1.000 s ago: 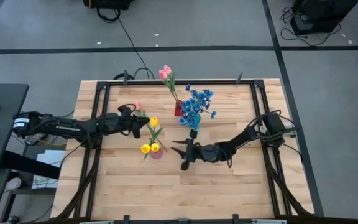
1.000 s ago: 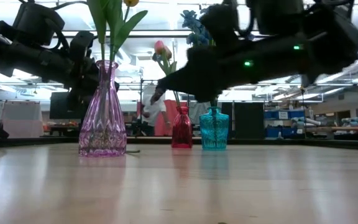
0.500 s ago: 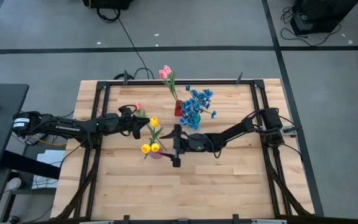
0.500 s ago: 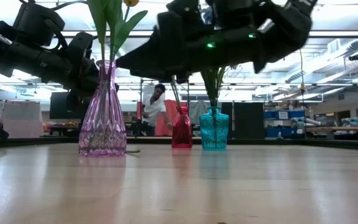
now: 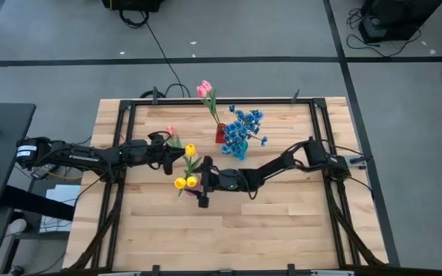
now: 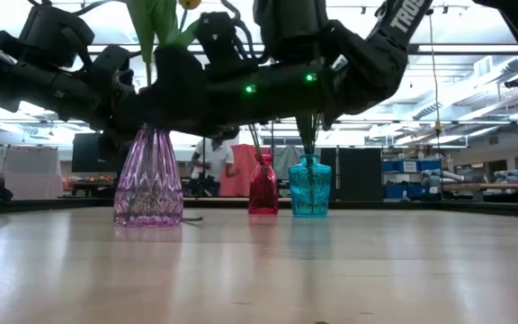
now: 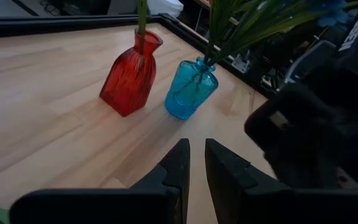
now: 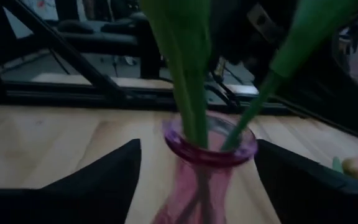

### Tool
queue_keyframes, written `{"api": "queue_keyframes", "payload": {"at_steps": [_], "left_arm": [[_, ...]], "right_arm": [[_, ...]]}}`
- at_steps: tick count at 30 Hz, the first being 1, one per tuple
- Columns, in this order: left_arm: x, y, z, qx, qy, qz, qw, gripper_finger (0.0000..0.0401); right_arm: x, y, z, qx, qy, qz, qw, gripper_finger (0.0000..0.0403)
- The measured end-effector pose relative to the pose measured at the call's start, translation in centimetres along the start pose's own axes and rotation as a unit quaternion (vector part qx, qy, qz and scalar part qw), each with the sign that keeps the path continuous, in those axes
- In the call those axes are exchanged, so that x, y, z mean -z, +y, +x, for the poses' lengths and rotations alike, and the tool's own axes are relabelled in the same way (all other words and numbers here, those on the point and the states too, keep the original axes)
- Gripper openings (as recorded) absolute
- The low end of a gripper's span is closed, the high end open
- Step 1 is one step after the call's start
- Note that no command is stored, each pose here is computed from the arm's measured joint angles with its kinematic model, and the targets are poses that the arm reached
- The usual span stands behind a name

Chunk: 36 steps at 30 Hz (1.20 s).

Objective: Sort flowers into vase by color
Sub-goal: Move the purple vase to the top right of the table

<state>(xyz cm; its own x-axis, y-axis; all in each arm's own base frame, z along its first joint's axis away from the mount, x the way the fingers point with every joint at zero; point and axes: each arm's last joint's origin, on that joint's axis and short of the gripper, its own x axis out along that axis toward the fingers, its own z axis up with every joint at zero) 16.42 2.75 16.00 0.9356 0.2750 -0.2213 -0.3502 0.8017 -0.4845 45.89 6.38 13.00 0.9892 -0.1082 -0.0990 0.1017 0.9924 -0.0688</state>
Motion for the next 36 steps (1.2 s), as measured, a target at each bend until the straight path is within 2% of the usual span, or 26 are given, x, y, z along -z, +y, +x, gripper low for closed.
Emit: {"api": "queue_keyframes", "payload": {"at_steps": [3,11,13,19,23,26,30,36], "left_arm": [[0.0,0.0,0.0,0.0,0.0,0.002,1.0,0.0054],[0.0,0.0,0.0,0.0,0.0,0.001,1.0,0.0054],[0.0,0.0,0.0,0.0,0.0,0.001,1.0,0.0054],[0.0,0.0,0.0,0.0,0.0,0.002,1.0,0.0054],[0.0,0.0,0.0,0.0,0.0,0.012,1.0,0.0054],[0.0,0.0,0.0,0.0,0.0,0.012,1.0,0.0054],[-0.1,-0.1,0.0,0.003,-0.006,0.011,1.0,0.0054],[-0.1,-0.1,0.0,0.003,-0.008,0.011,1.0,0.0054]], "right_arm": [[-0.2,0.2,0.0,-0.001,-0.01,0.003,1.0,0.0282],[-0.2,0.9,-0.2,-0.007,-0.008,-0.004,1.0,0.0133],[-0.4,1.0,-0.3,-0.009,-0.005,-0.007,1.0,0.0109],[-2.4,1.0,-1.4,-0.016,0.065,-0.038,0.997,0.011],[-3.9,0.7,-3.5,-0.025,0.092,-0.045,0.994,0.0112],[-4.3,0.1,-6.1,-0.032,0.093,-0.026,0.995,0.0118],[-3.1,-1.0,-10.6,-0.024,0.112,-0.012,0.993,0.0118],[-3.3,-2.2,-17.6,-0.032,0.089,0.001,0.995,0.0118]]}}
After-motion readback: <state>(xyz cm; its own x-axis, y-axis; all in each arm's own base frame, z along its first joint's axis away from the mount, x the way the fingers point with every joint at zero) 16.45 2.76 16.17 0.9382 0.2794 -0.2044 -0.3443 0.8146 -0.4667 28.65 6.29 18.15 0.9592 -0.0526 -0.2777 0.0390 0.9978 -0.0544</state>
